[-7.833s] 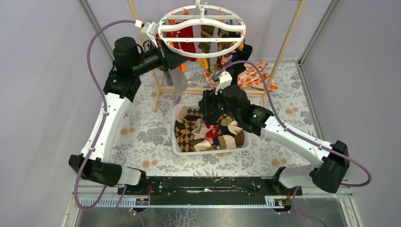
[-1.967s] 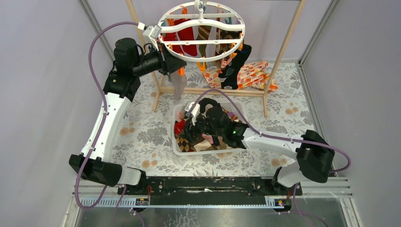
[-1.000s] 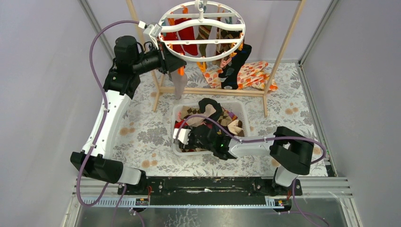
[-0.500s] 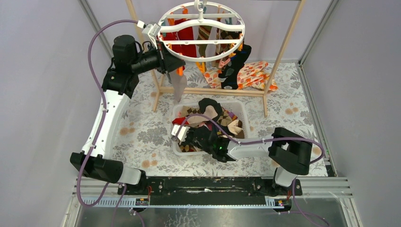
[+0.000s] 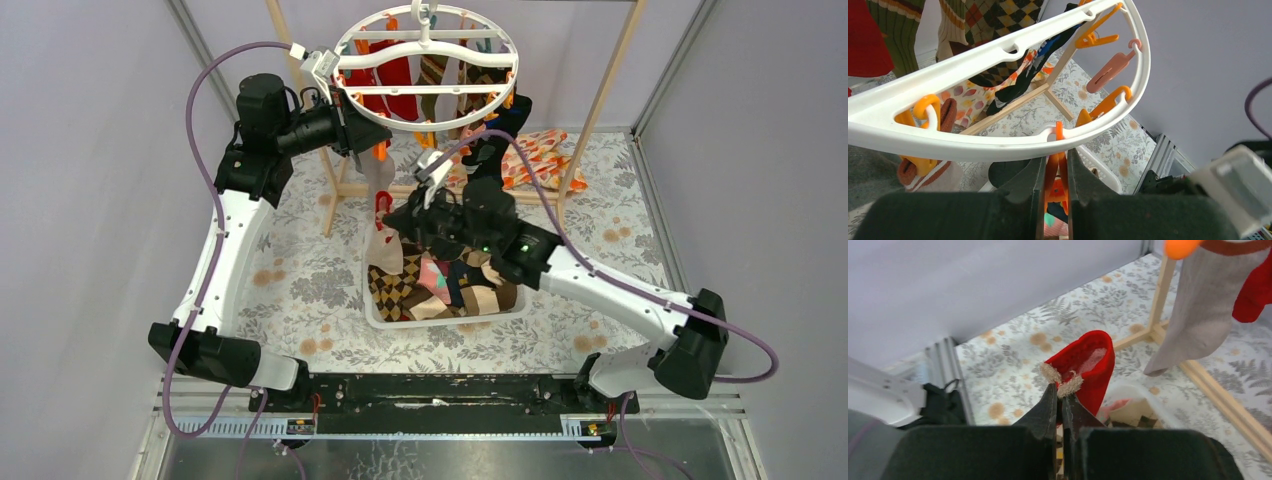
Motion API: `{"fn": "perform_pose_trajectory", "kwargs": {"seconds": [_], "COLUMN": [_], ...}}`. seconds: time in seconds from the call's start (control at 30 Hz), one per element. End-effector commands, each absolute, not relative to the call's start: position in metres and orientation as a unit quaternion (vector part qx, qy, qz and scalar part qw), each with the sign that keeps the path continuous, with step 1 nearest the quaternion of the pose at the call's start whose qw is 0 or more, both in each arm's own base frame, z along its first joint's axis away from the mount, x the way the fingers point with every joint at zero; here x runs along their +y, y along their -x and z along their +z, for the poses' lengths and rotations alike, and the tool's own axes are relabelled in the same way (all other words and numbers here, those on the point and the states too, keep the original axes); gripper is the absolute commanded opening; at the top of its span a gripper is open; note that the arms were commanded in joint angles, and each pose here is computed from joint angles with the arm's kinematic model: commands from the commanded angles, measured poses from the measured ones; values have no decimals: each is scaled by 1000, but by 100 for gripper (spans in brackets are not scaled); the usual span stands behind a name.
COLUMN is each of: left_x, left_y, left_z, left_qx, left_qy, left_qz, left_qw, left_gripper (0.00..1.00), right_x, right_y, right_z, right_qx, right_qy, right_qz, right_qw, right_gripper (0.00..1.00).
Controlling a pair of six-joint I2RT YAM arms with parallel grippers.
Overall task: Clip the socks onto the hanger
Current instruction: Pick up the sock from the bin.
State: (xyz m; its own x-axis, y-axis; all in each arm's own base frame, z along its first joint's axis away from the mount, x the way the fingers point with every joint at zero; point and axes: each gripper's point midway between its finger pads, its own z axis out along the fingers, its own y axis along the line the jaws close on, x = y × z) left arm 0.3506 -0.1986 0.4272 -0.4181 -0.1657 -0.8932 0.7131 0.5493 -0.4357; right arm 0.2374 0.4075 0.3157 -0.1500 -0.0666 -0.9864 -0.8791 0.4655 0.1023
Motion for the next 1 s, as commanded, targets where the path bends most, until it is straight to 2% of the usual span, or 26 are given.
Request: {"fn": "perform_pose_trajectory", "kwargs": {"seconds": [0.0, 0.2, 0.57, 0.97], "left_x": [-202, -203, -203, -204], "left_y": [-339, -339, -341, -342], "left_z": [430, 429, 427, 423], "left_qx": [719, 718, 717, 716], "left_qy": [-203, -200, -197, -198], "left_qz": [-452, -458, -461, -463], "left_qw": [488, 484, 485, 484], "left_gripper": [0, 0, 0, 0], "right_x": [397, 386, 385, 388], "right_y": [-204, -222, -260, -289], "right_z": [335, 355, 387, 403], "right_qx": [665, 643, 623, 619], "right_qy": [332, 297, 249, 217], "right_qz": [497, 516, 494, 462], "right_qw": [448, 482, 554, 597], "right_gripper": [0, 0, 0, 0]}}
